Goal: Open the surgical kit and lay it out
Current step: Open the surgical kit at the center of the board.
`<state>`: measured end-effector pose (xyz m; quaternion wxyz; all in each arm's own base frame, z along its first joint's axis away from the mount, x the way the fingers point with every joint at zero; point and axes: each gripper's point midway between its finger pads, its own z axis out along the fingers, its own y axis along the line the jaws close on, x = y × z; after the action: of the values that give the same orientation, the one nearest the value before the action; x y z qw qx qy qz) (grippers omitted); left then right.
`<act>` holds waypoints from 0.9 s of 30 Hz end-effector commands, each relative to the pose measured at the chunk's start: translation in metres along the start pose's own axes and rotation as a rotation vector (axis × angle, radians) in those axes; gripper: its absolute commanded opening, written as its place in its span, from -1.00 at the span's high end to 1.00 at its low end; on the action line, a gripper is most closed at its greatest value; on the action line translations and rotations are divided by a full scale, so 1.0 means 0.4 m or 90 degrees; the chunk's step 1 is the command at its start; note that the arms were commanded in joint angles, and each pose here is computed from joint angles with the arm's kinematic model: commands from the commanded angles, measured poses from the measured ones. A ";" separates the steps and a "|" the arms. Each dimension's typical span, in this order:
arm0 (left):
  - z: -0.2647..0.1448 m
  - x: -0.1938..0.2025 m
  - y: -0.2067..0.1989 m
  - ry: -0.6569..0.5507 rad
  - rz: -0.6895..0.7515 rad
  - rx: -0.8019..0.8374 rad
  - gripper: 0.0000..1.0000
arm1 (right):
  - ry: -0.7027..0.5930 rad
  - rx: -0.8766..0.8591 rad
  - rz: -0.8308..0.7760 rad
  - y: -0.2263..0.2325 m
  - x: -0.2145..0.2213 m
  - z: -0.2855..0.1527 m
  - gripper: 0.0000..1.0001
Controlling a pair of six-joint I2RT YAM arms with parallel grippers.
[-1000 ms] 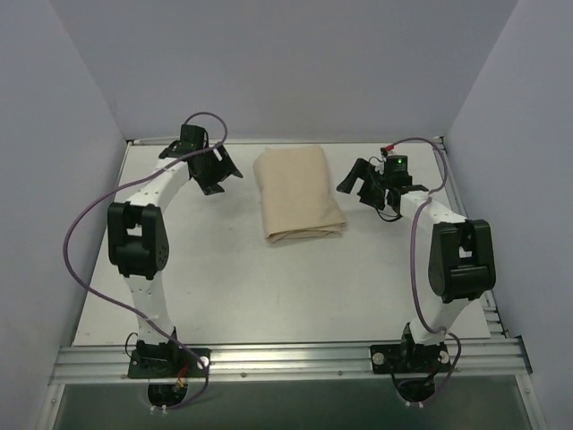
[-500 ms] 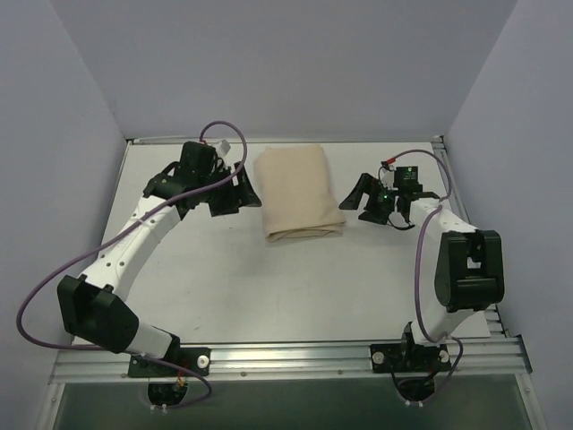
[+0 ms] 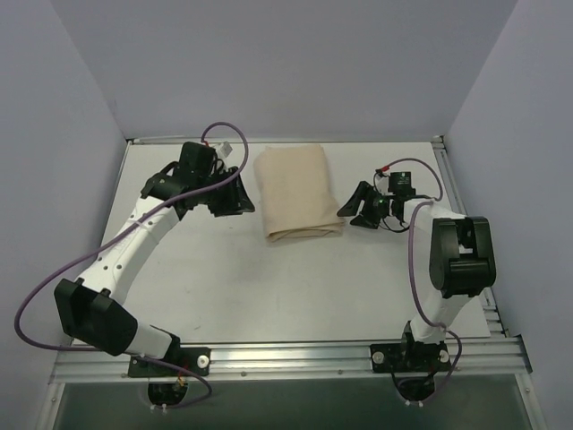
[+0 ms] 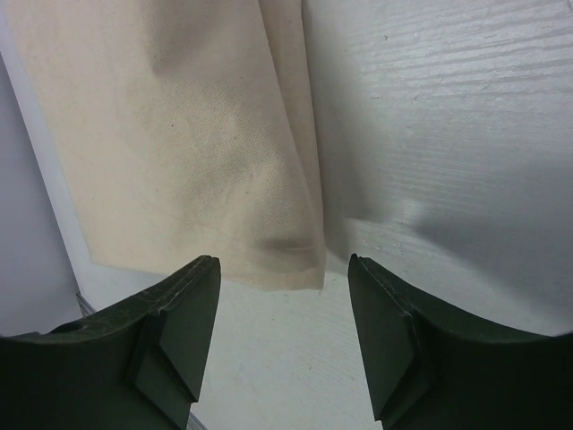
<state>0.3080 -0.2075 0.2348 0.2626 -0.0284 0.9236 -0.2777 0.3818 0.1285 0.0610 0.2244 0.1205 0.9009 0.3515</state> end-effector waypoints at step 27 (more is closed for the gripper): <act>0.105 -0.029 -0.228 -0.054 0.274 0.103 -0.36 | -0.039 -0.118 0.026 0.198 -0.070 -0.077 1.00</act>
<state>0.3121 -0.2831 0.2394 0.2897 0.1366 0.9049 -0.2803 0.3851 0.1429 0.0769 0.2103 0.1530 0.8789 0.3999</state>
